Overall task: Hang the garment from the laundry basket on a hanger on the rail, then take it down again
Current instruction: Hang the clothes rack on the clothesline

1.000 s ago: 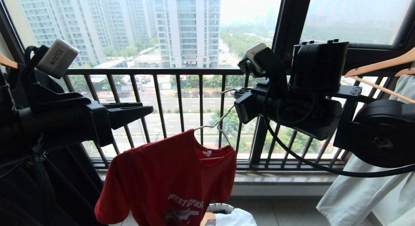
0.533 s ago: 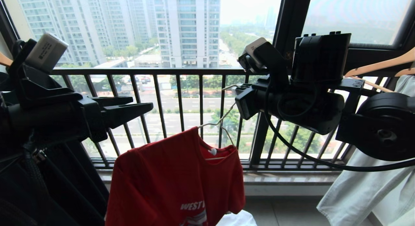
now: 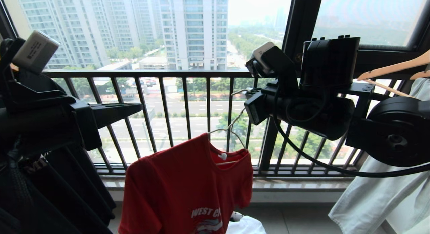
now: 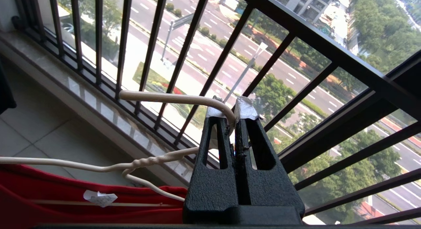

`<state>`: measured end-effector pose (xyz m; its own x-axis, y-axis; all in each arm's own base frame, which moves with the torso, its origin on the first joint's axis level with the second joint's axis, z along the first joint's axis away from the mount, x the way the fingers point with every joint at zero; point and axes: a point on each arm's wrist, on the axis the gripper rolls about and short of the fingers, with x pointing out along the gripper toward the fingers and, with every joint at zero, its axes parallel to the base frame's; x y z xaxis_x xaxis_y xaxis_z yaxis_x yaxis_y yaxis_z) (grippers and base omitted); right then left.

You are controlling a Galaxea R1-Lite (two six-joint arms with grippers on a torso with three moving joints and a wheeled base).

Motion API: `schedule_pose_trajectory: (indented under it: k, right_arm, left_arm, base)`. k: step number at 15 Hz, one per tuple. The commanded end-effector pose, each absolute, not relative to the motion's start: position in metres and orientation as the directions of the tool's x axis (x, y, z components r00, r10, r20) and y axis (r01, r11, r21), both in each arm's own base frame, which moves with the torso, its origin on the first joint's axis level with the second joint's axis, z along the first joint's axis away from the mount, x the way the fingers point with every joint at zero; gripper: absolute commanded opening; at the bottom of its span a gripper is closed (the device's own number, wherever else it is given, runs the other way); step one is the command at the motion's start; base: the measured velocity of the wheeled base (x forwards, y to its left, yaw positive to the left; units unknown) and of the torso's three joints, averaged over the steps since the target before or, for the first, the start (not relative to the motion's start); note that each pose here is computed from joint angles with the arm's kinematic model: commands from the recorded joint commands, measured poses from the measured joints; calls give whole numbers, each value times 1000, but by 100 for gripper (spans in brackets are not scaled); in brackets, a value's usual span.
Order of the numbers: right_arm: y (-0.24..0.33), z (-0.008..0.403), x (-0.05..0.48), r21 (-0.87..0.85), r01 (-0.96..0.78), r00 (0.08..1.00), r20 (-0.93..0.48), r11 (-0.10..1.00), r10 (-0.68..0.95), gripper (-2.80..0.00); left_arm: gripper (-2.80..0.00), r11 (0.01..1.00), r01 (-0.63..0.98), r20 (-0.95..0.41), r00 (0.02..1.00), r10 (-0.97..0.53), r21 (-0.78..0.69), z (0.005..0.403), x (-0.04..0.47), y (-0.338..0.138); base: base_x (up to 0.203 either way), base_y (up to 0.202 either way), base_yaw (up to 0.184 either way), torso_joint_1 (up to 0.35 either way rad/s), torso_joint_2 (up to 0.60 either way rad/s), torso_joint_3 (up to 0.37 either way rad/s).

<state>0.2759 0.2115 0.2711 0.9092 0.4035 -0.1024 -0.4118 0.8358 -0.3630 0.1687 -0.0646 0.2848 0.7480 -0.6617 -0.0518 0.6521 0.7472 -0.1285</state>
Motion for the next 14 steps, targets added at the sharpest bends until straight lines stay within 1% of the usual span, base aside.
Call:
schedule_pose_trajectory:
  k: [1,4,8,10,12,14]
  right_arm:
    - [212,275,277,-390,-390,917,-86,834,389,-280]
    - [211,278,277,-444,-329,941,-77,833,330,-280]
    - [208,286,267,-470,-258,963,-56,844,264,-280]
    - [210,287,260,-504,-219,973,-52,835,224,-280]
    - [216,291,250,-528,-210,974,-41,823,222,-280]
    - [213,298,241,-564,-182,979,-24,805,204,-280]
  left_arm:
    - [-280,746,656,-26,749,-663,-118,290,161,-62]
    - [-280,749,650,-54,750,-659,-129,290,161,-62]
    - [-280,754,641,-91,750,-655,-144,290,162,-62]
    - [-280,754,640,-110,747,-656,-150,287,164,-63]
    - [-280,753,640,-124,743,-657,-155,287,160,-62]
    - [-280,747,644,-146,733,-664,-164,292,152,-62]
  base:
    - [0,0,0,0,0,0]
    - [0,0,0,0,0,0]
    - [0,0,0,0,0,0]
    - [0,0,0,0,0,0]
    - [0,0,0,0,0,0]
    - [0,0,0,0,0,0]
